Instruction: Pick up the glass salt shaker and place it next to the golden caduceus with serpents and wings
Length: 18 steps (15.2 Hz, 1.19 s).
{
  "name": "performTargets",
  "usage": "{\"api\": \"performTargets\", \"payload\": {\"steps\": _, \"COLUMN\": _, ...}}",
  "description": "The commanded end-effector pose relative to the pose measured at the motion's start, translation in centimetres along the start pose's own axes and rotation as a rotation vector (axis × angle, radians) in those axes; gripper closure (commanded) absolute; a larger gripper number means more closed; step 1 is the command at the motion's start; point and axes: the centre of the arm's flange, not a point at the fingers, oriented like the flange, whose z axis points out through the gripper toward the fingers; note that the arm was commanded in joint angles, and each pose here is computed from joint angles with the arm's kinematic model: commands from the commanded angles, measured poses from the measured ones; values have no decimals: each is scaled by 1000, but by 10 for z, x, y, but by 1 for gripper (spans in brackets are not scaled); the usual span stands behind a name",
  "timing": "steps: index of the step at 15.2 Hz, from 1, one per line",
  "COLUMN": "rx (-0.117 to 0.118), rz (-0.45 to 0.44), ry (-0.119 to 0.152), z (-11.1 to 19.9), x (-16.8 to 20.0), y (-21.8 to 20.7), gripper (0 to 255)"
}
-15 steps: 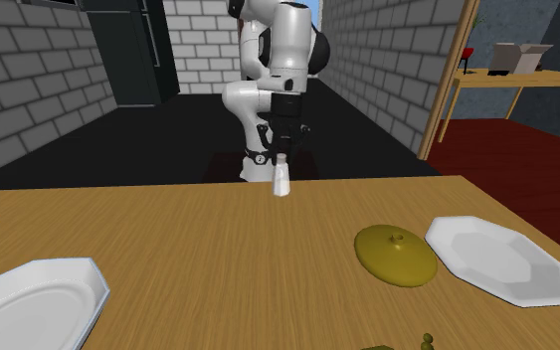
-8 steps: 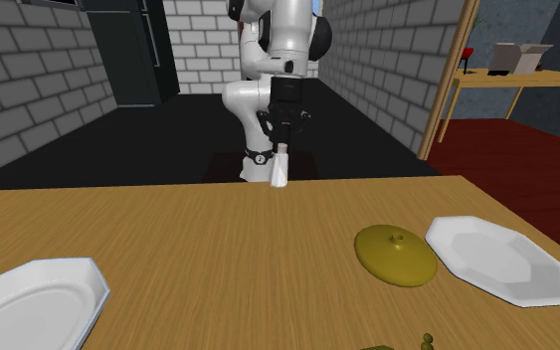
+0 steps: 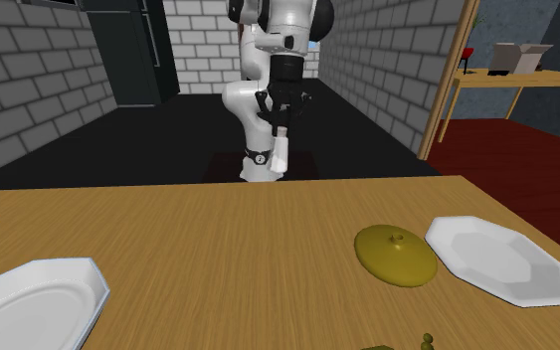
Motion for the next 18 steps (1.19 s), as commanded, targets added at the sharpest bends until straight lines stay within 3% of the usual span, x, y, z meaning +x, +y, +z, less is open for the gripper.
{"api": "performTargets", "payload": {"steps": 1, "rx": 0, "rz": 0, "ry": 0, "z": -11, "x": 2, "y": 1, "gripper": 255}}
{"api": "performTargets", "payload": {"steps": 12, "rx": 0, "rz": 0, "ry": 0, "z": -63, "x": 10, "y": 7, "gripper": 255}}
{"api": "performTargets", "payload": {"steps": 18, "rx": 0, "rz": 0, "ry": 0, "z": -50, "x": 87, "y": 23, "gripper": 255}}
